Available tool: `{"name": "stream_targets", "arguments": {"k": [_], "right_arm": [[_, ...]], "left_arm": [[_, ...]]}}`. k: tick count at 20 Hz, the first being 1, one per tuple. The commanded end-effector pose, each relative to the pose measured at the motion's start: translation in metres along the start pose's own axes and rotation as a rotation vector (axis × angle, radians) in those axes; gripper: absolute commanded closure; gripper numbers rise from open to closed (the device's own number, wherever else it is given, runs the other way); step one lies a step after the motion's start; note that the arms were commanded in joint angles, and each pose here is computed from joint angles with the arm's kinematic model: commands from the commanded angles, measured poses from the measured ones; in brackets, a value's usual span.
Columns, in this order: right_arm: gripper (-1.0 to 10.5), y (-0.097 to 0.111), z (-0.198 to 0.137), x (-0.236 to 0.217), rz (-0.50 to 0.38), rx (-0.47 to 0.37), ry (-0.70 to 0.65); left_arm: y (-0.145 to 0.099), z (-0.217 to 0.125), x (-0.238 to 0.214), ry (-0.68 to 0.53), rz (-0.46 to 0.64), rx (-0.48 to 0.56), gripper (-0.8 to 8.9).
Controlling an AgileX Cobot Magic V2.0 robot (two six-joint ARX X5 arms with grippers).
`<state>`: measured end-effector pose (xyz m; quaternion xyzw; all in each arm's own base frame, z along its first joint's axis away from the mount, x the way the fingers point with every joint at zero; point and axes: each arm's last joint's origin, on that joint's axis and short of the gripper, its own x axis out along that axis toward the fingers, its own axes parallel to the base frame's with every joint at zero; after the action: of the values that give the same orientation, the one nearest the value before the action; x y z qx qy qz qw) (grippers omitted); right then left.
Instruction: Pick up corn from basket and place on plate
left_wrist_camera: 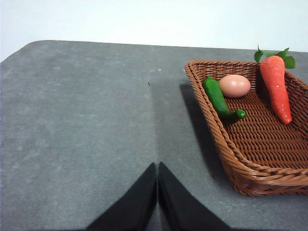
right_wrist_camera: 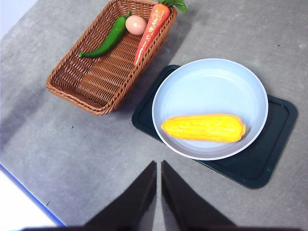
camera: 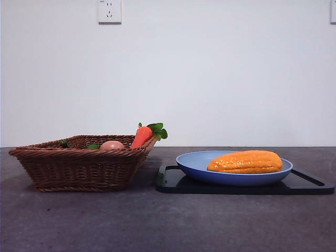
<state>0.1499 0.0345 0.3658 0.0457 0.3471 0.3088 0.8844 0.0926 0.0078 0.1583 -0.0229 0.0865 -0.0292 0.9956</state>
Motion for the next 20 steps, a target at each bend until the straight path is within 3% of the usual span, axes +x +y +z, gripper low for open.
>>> {"name": "stream_targets", "arguments": {"k": [1, 3, 7, 9, 14, 20], "right_arm": [[9.4, 0.002, 0.005, -0.002, 0.002, -0.023, -0.022], [9.4, 0.001, 0.008, -0.002, -0.002, -0.049, -0.052], [9.4, -0.006, 0.018, -0.010, -0.118, -0.215, -0.293], [9.4, -0.011, 0.010, -0.008, -0.151, -0.256, -0.386], [9.4, -0.033, -0.052, 0.009, -0.281, -0.331, -0.610], [9.4, -0.043, -0.103, 0.023, -0.402, -0.344, -0.699]], "left_arm": [[0.001, -0.008, 0.001, 0.057, 0.002, -0.015, 8.09], [0.001, -0.008, 0.001, 0.057, 0.002, -0.015, 8.09], [0.001, -0.009, 0.001, 0.057, 0.002, -0.015, 8.09], [0.001, -0.008, 0.001, 0.057, 0.002, -0.015, 8.09], [0.001, -0.008, 0.001, 0.057, 0.002, -0.015, 8.09], [0.001, -0.008, 0.001, 0.057, 0.002, -0.015, 8.09]]}}
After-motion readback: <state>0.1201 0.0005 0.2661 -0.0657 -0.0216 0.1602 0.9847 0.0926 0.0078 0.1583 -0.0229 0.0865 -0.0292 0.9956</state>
